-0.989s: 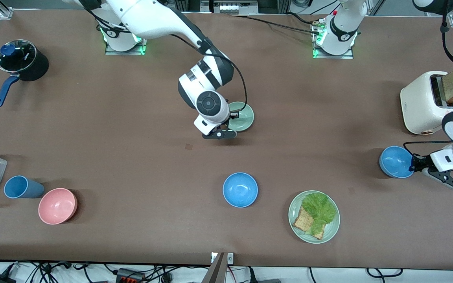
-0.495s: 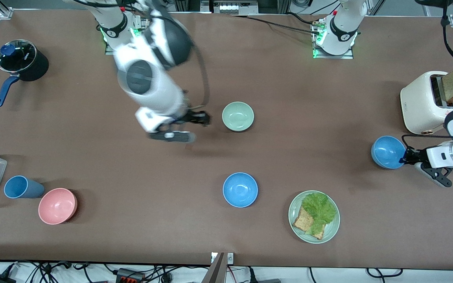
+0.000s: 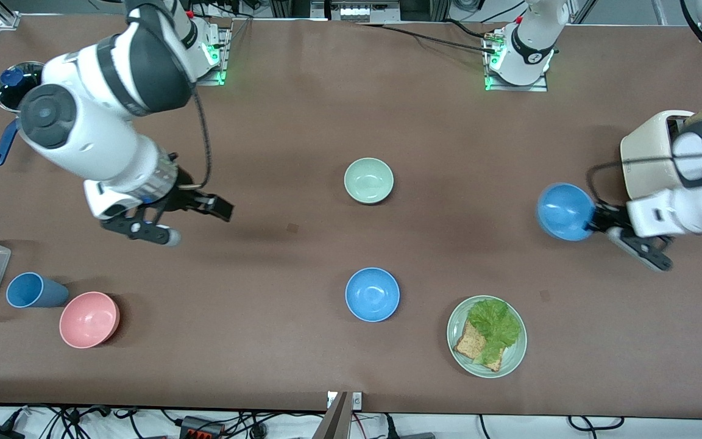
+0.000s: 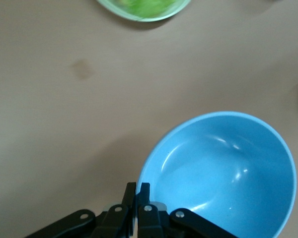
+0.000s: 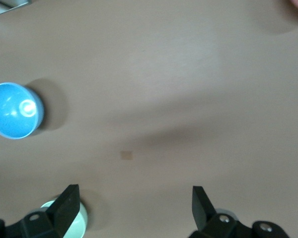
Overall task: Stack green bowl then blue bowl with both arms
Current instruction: 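Release the green bowl with the right gripper while the left gripper lifts the blue bowl, then carry the blue bowl with the left gripper over the green bowl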
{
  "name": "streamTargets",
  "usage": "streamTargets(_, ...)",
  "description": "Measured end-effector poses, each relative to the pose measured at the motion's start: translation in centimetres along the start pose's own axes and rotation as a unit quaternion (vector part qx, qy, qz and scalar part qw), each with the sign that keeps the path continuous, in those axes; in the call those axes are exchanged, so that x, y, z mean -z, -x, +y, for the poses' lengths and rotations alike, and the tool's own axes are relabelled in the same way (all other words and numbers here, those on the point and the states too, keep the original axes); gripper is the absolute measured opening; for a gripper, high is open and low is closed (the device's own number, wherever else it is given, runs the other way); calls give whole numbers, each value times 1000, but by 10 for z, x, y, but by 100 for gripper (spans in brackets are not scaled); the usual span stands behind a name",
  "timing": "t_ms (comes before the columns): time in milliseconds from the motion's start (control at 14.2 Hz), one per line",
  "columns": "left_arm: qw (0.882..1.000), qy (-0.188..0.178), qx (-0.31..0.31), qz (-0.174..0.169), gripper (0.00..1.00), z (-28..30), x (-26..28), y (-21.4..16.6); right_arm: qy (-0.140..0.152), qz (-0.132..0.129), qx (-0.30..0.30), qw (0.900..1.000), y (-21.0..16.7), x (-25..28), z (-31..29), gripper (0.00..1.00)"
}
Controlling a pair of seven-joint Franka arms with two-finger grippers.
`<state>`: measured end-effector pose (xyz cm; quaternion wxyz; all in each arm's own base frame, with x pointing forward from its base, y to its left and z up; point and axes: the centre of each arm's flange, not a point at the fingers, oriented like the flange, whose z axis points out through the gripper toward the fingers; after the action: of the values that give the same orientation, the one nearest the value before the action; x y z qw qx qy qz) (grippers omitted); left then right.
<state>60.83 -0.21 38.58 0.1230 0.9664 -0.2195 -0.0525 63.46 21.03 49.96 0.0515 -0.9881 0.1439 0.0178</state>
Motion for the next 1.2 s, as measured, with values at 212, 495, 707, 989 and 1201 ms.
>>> streamTargets(212, 997, -5, 73, -8, 5, 119, 1, -24, -7, 22, 26, 999, -31, 29, 51, 100)
streamTargets(495, 986, 0, 166, -11, 5, 206, -23, -38, 18, 38, 67, 997, -57, 77, 144, 100)
streamTargets(707, 972, 19, 234, -5, 5, 260, -61, -47, 34, 55, 101, 993, -58, 109, 189, 100)
streamTargets(989, 956, 50, 289, 2, 5, 308, -107, -60, 39, 46, 128, 990, -56, 119, 214, 100)
streamTargets(1201, 959, 36, 281, -2, 5, 331, -139, -62, 47, 22, 128, 990, -51, 113, 216, 100)
